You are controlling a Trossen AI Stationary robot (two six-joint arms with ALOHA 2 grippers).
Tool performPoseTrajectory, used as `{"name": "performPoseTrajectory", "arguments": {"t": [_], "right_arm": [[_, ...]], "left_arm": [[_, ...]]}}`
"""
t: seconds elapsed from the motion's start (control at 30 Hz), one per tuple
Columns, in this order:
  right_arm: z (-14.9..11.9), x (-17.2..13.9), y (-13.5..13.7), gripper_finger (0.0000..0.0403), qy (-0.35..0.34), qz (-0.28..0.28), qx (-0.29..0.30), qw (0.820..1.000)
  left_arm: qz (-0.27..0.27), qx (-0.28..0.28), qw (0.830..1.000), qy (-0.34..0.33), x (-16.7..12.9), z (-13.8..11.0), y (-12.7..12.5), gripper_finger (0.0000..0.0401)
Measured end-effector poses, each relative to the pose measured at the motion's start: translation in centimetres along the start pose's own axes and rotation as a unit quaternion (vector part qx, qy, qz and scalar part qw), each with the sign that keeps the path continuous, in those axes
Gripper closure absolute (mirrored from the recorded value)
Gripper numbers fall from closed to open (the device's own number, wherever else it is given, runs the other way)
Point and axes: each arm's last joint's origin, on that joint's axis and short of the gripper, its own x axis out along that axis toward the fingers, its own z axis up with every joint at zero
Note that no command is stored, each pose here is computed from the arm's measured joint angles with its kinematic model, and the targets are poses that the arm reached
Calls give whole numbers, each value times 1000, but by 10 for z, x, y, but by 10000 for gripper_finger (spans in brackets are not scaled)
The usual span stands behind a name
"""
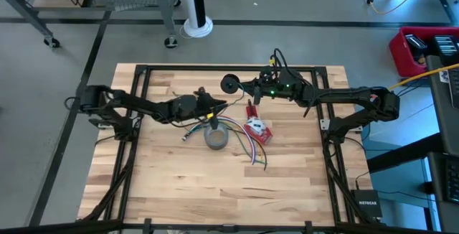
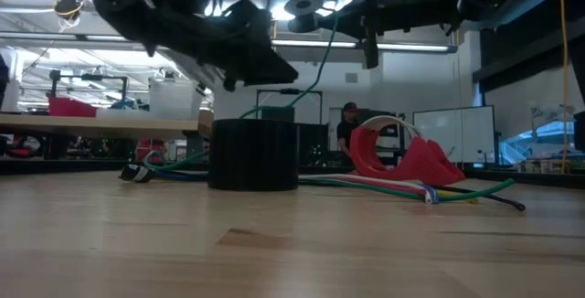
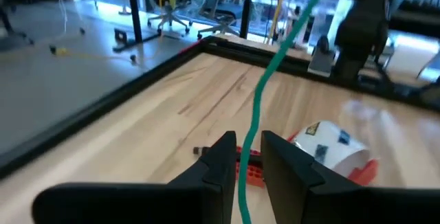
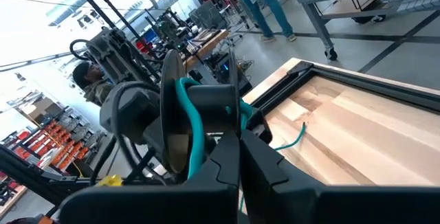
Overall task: Coil cords
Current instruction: Coil the green wire onto the black spool
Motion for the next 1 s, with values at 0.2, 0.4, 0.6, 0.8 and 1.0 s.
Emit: {"name": "performPoseTrajectory", "arguments": {"t": [0.2,0.4,0.6,0.8,1.0], "right_arm": [[0,0,0,400,0,0,0,1000],[0,0,0,400,0,0,-5,1000],[2,0,2,400,-11,9,-8,1000],[2,0,3,400,0,25,-2,1000],[1,0,3,400,6,33,3,999]], "left_arm": [[-2,30,1000,2,9,2,-5,340],[-17,37,999,14,7,-2,-15,340],[-24,39,999,16,5,-3,-19,340],[-17,37,999,15,7,-2,-15,340],[-14,43,999,15,7,-2,-14,340]]}}
